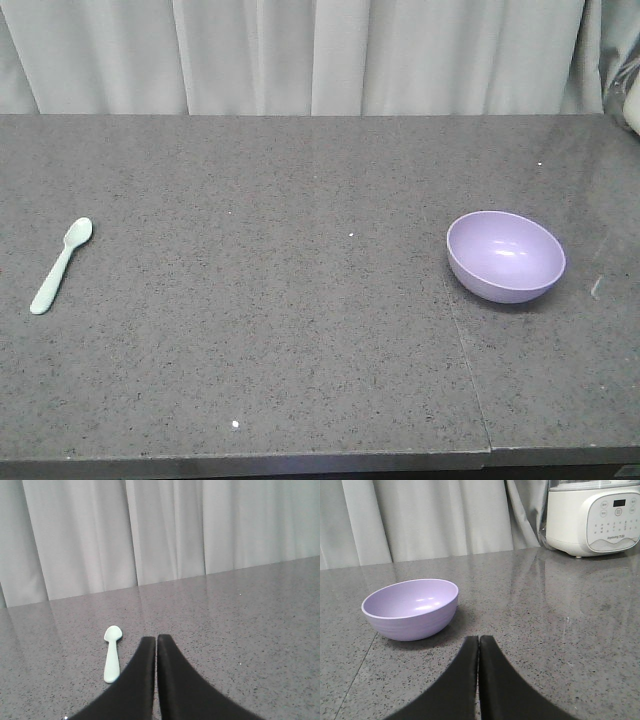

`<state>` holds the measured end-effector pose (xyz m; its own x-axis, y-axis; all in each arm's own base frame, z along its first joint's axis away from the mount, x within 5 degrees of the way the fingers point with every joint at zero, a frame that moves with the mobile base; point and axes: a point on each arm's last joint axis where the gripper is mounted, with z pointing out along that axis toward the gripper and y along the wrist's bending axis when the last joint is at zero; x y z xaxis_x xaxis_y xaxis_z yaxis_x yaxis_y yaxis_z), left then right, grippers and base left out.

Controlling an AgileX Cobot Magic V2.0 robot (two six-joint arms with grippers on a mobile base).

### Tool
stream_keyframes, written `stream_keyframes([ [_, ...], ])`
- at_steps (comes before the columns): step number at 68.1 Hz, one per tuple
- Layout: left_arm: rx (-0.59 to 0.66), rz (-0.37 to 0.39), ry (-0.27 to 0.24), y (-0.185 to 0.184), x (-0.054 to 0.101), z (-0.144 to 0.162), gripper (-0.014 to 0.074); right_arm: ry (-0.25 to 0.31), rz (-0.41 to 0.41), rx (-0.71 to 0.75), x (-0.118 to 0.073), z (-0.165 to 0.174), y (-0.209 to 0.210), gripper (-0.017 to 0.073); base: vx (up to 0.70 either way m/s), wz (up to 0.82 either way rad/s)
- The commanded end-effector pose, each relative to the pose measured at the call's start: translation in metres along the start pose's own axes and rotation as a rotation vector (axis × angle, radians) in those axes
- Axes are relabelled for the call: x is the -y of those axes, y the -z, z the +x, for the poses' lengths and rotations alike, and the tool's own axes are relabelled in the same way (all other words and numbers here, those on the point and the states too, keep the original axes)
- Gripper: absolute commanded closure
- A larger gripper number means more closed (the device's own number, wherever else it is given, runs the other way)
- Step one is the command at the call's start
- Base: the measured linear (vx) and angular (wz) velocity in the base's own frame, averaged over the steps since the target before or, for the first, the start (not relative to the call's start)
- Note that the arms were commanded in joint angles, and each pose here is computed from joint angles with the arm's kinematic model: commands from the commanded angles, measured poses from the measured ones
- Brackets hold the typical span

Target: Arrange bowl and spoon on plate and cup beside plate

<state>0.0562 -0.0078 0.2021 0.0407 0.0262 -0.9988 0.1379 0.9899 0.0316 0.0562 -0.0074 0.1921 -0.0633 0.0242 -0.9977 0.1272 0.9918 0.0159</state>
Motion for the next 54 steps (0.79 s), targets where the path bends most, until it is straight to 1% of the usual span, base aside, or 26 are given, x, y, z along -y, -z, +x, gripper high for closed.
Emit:
stream_keyframes([
  [1,0.023,0.012,0.011,-0.0022,0.0010,0.0049,0.0599,0.011,-0.003,0.070,-0.0003,-0.0021,0.0002,0.0564,0.00,0.00],
  [54,0.023,0.012,0.011,-0.0022,0.0010,0.0049,0.0599,0.011,-0.003,0.070,-0.0003,-0.0021,0.0002,0.0564,0.00,0.00],
])
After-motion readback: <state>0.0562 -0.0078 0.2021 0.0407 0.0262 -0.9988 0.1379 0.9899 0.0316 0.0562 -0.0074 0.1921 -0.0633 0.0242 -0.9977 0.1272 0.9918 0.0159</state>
